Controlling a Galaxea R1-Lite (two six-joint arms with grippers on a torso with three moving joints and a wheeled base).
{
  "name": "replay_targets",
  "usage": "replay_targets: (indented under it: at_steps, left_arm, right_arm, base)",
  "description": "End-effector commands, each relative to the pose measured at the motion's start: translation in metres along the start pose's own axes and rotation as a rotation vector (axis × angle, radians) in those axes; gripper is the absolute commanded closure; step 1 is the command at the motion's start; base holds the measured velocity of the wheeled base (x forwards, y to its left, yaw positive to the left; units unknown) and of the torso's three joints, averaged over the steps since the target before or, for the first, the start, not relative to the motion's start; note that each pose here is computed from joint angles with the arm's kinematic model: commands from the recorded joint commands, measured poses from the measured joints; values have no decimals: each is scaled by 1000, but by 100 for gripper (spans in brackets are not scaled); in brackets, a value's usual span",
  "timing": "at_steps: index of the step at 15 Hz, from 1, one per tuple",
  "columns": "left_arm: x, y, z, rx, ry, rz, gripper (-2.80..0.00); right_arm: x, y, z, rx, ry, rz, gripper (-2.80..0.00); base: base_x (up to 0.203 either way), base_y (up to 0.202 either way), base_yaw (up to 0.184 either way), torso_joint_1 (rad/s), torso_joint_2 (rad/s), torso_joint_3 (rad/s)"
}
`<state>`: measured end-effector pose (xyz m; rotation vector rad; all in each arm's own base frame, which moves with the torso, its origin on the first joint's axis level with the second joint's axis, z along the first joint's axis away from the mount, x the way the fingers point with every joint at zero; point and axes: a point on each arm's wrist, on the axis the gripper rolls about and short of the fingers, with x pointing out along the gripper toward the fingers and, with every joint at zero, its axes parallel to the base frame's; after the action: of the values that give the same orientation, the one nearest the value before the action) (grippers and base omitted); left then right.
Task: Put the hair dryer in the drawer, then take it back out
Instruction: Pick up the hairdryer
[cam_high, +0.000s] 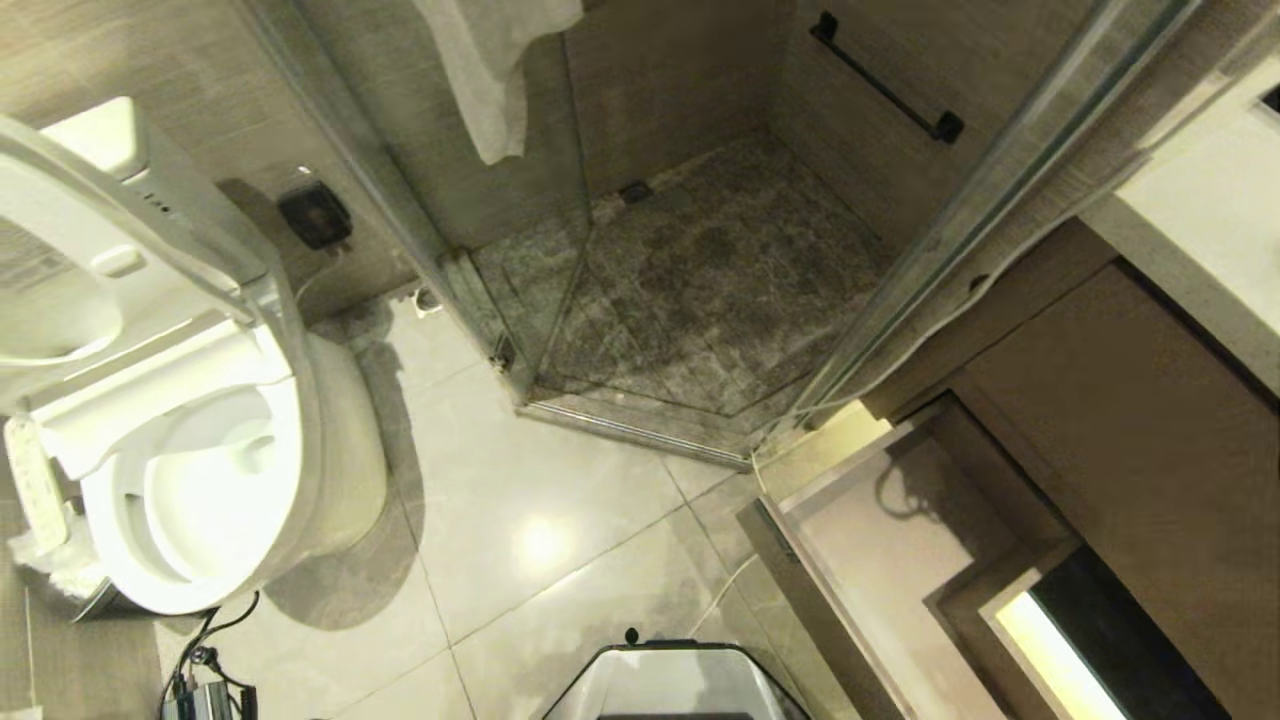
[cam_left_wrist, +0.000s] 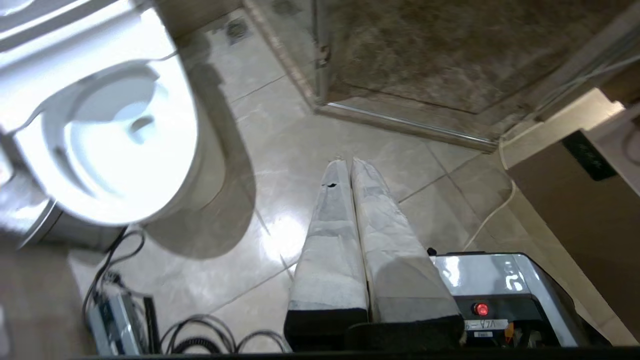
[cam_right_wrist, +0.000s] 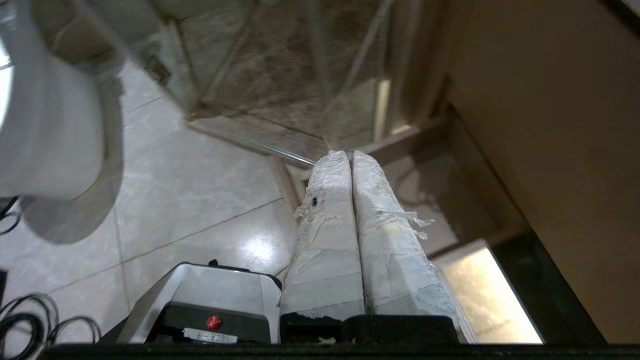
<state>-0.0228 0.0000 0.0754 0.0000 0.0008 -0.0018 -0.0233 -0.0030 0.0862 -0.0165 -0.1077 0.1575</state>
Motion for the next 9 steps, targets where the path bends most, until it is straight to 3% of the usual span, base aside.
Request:
replay_targets:
  at_steps: [1, 9]
  left_arm:
    - [0, 0, 0, 0, 1, -1, 0]
    - [0, 0, 0, 0, 1, -1, 0]
  right_arm:
    - [-1, 0, -12, 2, 0, 1, 0]
    - [-1, 0, -12, 2, 0, 1, 0]
  base:
    - [1, -1, 137, 9, -13, -11]
    - [0, 0, 11, 2, 0, 0]
